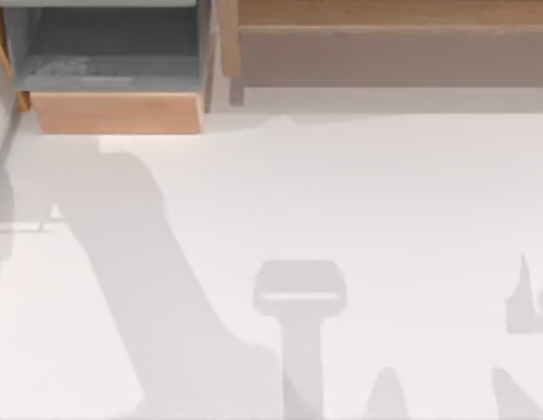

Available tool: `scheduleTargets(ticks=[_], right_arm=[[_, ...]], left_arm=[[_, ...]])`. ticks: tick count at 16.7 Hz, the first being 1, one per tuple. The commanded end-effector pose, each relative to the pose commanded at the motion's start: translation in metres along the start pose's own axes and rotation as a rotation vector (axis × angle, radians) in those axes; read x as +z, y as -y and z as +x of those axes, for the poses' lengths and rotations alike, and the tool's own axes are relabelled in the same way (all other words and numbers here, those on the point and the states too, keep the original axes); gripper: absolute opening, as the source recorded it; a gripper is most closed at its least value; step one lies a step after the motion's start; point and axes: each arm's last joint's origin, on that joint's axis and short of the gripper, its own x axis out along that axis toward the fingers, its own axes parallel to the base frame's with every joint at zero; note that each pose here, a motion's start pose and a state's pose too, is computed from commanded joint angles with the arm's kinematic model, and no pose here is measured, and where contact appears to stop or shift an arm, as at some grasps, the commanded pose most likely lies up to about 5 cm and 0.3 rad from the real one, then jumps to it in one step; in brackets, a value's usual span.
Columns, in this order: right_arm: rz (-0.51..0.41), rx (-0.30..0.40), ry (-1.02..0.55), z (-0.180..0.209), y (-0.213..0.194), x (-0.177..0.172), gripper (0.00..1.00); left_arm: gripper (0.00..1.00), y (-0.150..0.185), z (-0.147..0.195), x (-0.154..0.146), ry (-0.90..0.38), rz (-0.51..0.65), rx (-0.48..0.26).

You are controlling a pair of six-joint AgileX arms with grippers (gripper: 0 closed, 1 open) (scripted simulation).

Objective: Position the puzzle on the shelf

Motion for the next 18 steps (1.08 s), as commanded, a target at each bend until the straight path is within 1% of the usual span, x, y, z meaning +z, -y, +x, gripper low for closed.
scheduleTargets(ticks=[1, 14, 15, 18], right_arm=[[0.0, 0.0, 0.0, 0.0, 0.0, 0.0, 1.0], [0.0, 0.0, 0.0, 0.0, 0.0, 0.0, 1.0], [0.0, 0.0, 0.0, 0.0, 0.0, 0.0, 1.0], [0.0, 0.0, 0.0, 0.0, 0.0, 0.0, 1.0]], left_arm=[[1.0, 0.0, 0.0, 0.0, 0.0, 0.0, 0.0], [0.02, 0.0, 0.0, 0.0, 0.0, 0.0, 0.0], [0.0, 0.0, 0.0, 0.0, 0.0, 0.0, 0.0], [0.0, 0.0, 0.0, 0.0, 0.0, 0.0, 0.0]])
